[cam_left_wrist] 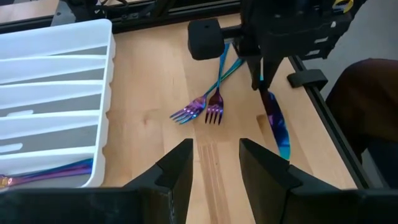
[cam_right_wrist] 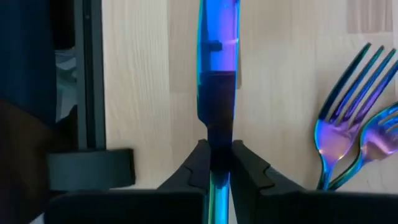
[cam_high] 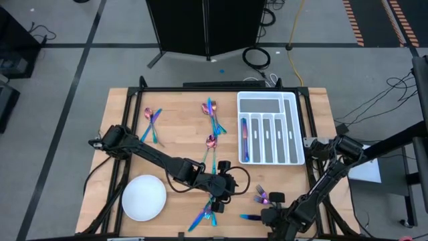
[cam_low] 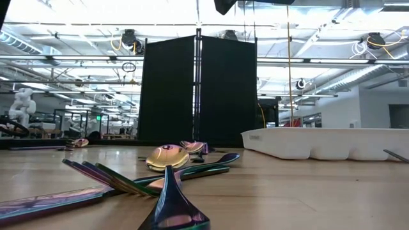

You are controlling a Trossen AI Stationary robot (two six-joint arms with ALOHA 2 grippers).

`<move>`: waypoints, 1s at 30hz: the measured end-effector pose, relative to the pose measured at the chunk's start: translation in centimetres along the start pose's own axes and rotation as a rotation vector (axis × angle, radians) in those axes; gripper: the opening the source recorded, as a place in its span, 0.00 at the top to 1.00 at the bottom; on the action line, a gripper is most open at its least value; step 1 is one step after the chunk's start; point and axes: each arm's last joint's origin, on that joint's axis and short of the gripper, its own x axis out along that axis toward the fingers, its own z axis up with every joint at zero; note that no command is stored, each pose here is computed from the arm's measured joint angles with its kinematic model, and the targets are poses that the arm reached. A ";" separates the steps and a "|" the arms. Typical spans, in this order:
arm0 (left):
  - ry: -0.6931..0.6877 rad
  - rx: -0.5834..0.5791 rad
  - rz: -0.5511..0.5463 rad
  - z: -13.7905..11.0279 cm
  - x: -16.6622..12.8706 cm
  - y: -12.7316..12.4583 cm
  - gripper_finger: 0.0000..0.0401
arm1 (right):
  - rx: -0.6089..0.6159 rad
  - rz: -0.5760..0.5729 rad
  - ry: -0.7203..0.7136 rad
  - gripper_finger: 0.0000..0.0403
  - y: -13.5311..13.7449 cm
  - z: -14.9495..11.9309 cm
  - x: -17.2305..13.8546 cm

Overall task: Sort silverware
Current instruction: Put the blue knife into the utensil organizer

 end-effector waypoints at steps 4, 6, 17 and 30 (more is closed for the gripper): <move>0.004 0.001 0.000 0.0 0.0 0.0 0.67 | -0.001 -0.010 -0.036 0.95 -0.1 0.3 -0.3; 0.010 0.002 0.000 -0.1 0.0 0.0 0.67 | -0.003 -0.023 -0.052 0.95 -0.2 0.3 -0.3; -0.015 -0.040 0.004 0.6 -1.2 0.0 0.67 | 0.001 -0.075 -0.143 0.95 -0.6 1.1 -0.7; 0.041 -0.539 0.147 0.1 -1.8 3.5 0.67 | 0.000 -0.129 -0.220 0.95 -1.6 2.2 -1.8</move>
